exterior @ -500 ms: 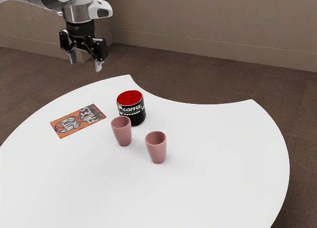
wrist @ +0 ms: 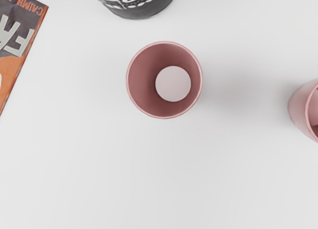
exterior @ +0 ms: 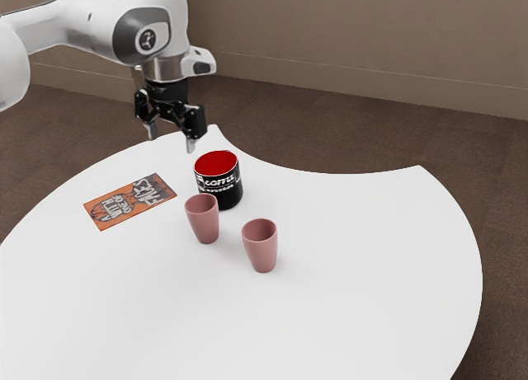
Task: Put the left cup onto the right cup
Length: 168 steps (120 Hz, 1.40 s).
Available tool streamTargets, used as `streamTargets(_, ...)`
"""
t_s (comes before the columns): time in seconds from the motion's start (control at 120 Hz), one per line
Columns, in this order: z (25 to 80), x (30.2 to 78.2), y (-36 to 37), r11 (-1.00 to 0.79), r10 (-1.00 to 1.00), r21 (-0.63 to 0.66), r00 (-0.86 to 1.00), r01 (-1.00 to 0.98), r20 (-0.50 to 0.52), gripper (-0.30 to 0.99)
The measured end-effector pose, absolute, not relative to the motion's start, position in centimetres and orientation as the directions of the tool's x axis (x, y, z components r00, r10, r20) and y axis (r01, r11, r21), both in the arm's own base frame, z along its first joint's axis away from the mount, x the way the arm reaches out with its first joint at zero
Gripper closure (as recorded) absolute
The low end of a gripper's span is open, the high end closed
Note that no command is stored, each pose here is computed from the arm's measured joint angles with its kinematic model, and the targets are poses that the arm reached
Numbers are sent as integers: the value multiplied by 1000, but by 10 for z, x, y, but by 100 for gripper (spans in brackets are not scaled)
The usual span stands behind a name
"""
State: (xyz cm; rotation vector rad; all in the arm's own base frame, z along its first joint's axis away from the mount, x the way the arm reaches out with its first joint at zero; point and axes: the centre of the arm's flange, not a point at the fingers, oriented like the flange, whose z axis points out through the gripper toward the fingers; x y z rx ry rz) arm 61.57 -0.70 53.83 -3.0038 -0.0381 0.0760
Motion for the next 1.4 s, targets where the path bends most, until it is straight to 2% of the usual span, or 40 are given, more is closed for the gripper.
streamTargets(0.233,485,612,-8,-991,22,-136,997,12,-72,0)
streamTargets(1.4,349,679,-3,-995,-3,-101,1000,-2,11,0)
